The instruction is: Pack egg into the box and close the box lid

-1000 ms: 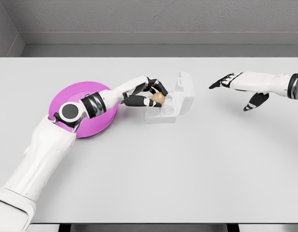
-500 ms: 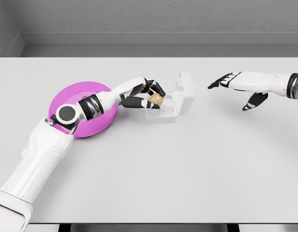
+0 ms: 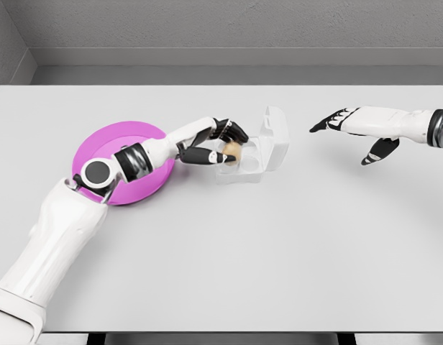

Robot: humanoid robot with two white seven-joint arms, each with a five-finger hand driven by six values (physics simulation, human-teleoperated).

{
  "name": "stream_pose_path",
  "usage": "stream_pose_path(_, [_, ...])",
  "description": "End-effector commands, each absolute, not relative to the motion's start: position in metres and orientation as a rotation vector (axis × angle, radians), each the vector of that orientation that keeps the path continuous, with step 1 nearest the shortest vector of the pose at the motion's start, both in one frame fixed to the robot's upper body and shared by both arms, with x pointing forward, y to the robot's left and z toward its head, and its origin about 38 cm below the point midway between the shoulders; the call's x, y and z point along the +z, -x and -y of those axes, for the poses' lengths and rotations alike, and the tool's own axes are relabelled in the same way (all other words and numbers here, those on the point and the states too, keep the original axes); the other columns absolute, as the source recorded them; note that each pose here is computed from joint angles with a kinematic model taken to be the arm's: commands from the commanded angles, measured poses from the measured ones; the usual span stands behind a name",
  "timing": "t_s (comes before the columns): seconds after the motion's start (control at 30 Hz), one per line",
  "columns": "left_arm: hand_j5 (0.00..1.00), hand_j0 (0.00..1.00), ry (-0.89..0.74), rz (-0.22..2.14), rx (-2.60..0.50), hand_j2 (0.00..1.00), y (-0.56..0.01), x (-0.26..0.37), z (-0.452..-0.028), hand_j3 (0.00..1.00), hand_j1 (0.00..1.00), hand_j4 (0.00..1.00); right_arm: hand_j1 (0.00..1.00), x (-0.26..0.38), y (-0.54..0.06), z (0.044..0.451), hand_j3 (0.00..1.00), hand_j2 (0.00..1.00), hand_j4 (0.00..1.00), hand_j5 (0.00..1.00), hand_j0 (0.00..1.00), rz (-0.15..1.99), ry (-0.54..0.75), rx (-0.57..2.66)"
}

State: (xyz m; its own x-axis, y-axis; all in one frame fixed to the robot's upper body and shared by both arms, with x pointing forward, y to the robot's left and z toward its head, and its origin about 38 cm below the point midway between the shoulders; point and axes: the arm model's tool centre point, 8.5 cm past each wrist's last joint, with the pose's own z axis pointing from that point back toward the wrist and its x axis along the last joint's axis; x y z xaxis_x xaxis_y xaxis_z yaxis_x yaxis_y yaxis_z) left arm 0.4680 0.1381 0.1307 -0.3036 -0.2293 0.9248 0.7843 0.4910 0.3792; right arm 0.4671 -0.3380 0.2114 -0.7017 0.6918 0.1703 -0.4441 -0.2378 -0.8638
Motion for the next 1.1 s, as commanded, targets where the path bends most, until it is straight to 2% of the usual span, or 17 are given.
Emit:
stream_pose_path(0.0, [0.65, 0.65, 0.493, 1.584, -1.085, 0.65, -0.468, 0.133, -0.142, 0.65, 0.65, 0.65, 1.00, 0.212, -0.467, 0.338, 1.00, 1.00, 1.00, 1.00, 1.00, 1.283, 0.319, 1.991])
stream_pose_path(0.23, [0.68, 0.68, 0.483, 1.591, -1.092, 0.68, -0.468, 0.137, -0.147, 0.68, 0.68, 0.68, 1.00, 0.212, -0.467, 0.340, 1.00, 1.00, 1.00, 1.00, 1.00, 1.280, 0.321, 1.989])
stream_pose_path(0.33, [0.71, 0.71, 0.492, 1.663, -1.081, 0.71, -0.467, 0.171, -0.175, 0.71, 0.71, 0.71, 1.00, 0.212, -0.467, 0.339, 1.00, 1.00, 1.00, 1.00, 1.00, 1.282, 0.319, 1.990])
stream_pose_path(0.37, [0.74, 0.74, 0.479, 1.686, -1.103, 0.74, -0.464, 0.185, -0.184, 0.74, 0.74, 0.74, 1.00, 0.213, -0.468, 0.339, 1.00, 1.00, 1.00, 1.00, 1.00, 1.283, 0.321, 1.990])
stream_pose_path(0.4, [0.84, 0.84, 0.455, 1.702, -1.136, 0.84, -0.458, 0.201, -0.201, 0.84, 0.84, 0.84, 1.00, 0.213, -0.467, 0.339, 1.00, 1.00, 1.00, 1.00, 1.00, 1.281, 0.322, 1.990])
stream_pose_path(0.43, [1.00, 1.00, 0.387, 1.700, -1.194, 1.00, -0.451, 0.217, -0.229, 1.00, 1.00, 1.00, 1.00, 0.212, -0.467, 0.340, 1.00, 1.00, 1.00, 1.00, 1.00, 1.280, 0.321, 1.989])
stream_pose_path(0.53, [1.00, 1.00, 0.127, 1.639, -1.407, 1.00, -0.429, 0.256, -0.293, 1.00, 1.00, 1.00, 1.00, 0.213, -0.468, 0.340, 1.00, 1.00, 1.00, 1.00, 1.00, 1.278, 0.324, 1.990])
stream_pose_path(0.63, [1.00, 1.00, -0.133, 1.628, -1.692, 1.00, -0.414, 0.267, -0.309, 1.00, 1.00, 1.00, 1.00, 0.212, -0.467, 0.341, 1.00, 1.00, 1.00, 1.00, 1.00, 1.278, 0.322, 1.988])
stream_pose_path(0.73, [1.00, 1.00, -0.097, 1.743, -1.839, 1.00, -0.399, 0.268, -0.305, 1.00, 1.00, 1.00, 1.00, 0.213, -0.466, 0.330, 1.00, 1.00, 1.00, 1.00, 1.00, 1.299, 0.308, 2.007])
stream_pose_path(0.83, [1.00, 1.00, -0.111, 1.697, -1.809, 1.00, -0.404, 0.257, -0.318, 1.00, 1.00, 1.00, 1.00, 0.218, -0.461, 0.319, 1.00, 1.00, 1.00, 1.00, 1.00, 1.326, 0.302, 2.040])
stream_pose_path(1.07, [1.00, 1.00, -0.078, 1.682, -1.798, 1.00, -0.400, 0.245, -0.317, 1.00, 1.00, 1.00, 1.00, 0.231, -0.455, 0.301, 1.00, 1.00, 1.00, 1.00, 1.00, 1.381, 0.302, 2.091])
